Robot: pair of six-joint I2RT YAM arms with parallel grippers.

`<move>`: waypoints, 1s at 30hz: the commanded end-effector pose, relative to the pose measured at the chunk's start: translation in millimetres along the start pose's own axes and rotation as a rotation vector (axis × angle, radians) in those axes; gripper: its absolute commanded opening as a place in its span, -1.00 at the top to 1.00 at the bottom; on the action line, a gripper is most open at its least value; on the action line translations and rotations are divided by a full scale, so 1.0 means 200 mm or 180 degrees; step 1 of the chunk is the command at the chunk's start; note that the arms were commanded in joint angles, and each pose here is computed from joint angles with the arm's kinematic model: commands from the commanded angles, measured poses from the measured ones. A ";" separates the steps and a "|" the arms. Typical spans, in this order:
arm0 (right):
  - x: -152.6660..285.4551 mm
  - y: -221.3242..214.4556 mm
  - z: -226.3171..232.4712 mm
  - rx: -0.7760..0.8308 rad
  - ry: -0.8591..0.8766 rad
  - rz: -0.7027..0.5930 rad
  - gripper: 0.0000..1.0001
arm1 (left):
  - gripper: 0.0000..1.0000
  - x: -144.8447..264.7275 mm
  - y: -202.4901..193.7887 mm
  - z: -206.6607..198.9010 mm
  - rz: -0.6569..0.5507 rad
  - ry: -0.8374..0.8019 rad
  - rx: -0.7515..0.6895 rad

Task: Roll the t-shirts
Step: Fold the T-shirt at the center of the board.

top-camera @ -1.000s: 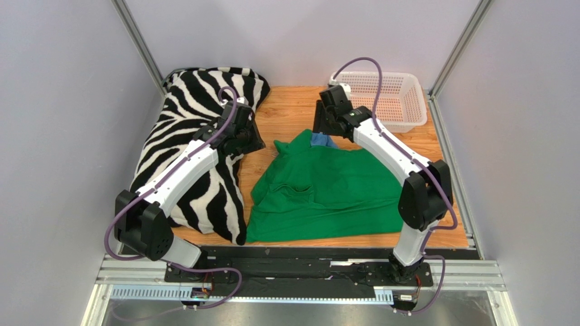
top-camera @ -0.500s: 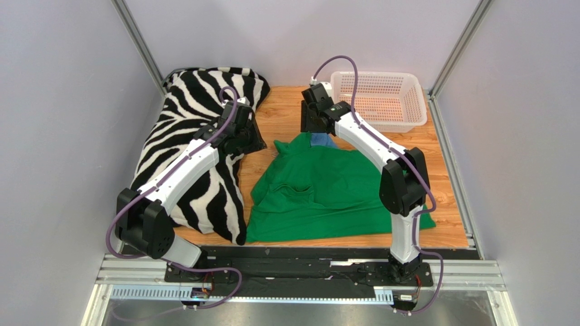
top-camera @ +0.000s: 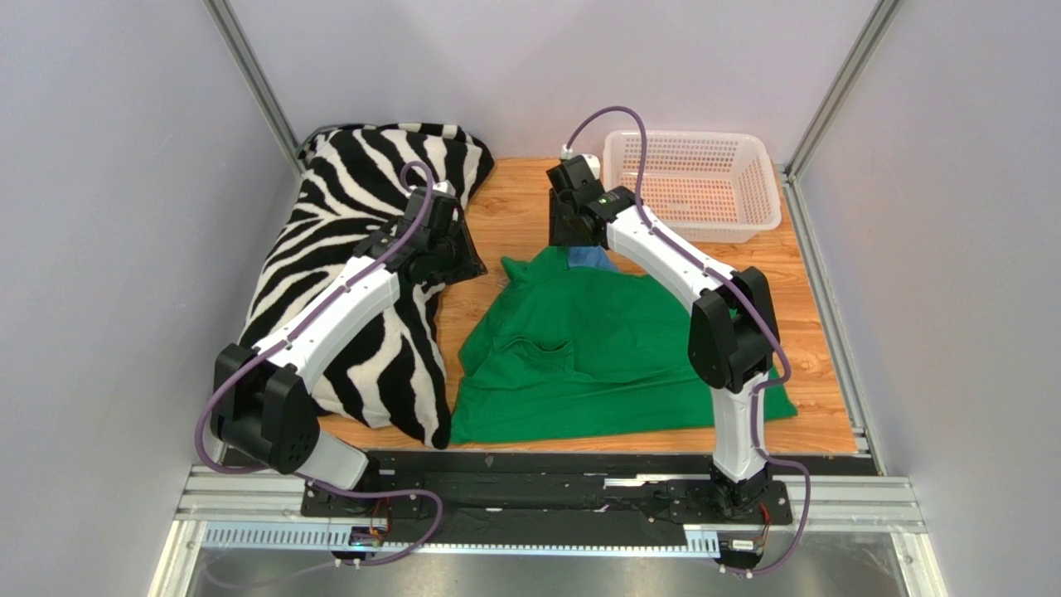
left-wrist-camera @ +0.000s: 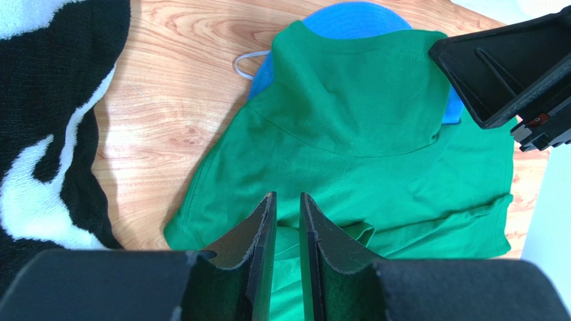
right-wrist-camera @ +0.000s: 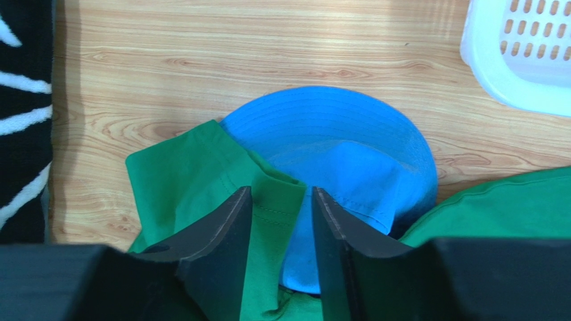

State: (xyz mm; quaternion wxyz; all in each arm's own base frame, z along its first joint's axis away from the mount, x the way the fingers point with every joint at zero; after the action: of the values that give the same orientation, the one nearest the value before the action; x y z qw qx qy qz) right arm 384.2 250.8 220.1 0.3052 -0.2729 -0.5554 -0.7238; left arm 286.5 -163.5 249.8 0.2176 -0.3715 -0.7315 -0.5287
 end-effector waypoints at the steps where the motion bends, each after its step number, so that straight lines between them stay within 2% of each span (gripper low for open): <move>1: 0.03 0.05 0.06 -0.0055 0.0218 -0.0115 0.21 | 0.47 0.03 0.03 0.01 -0.0138 -0.0084 -0.0045; 5: 0.03 0.04 0.07 -0.0056 0.0256 -0.0076 0.42 | 0.47 0.03 0.03 0.01 -0.0145 -0.0092 -0.0036; 9: 0.06 0.05 0.07 -0.0081 0.0301 -0.0078 0.81 | 0.48 0.03 0.03 0.02 -0.0144 -0.0106 -0.0030; 12: 0.09 0.07 0.07 -0.0100 0.0319 -0.0098 1.00 | 0.48 0.03 0.03 0.02 -0.0150 -0.0116 -0.0027; 17: 0.22 0.08 0.09 -0.0100 0.0407 -0.0221 1.00 | 0.61 0.04 0.04 0.01 -0.0184 -0.0177 -0.0076; 22: 0.41 0.05 0.10 -0.0106 0.0545 -0.0344 1.00 | 0.61 0.02 0.06 0.00 -0.0194 -0.0238 -0.0158; 30: 0.59 -0.20 0.00 -0.0136 0.0567 -0.0259 1.00 | 0.60 0.01 0.10 -0.03 -0.0174 -0.0359 -0.0340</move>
State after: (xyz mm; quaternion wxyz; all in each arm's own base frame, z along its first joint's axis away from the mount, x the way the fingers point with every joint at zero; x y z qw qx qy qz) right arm 298.7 249.0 272.8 0.3320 -0.2041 -0.5370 -0.7482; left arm 289.6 -161.2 247.8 0.1892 -0.3905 -0.7238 -0.5364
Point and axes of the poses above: each gripper's point midway between its finger pads, its own x axis back along the fingers, its own z axis along the line the jaws close on, y = z × x, the point moved 10 cm from there along x, back along the fingers, and after that the axes turned 10 degrees about -x, right-handed, at the moved point
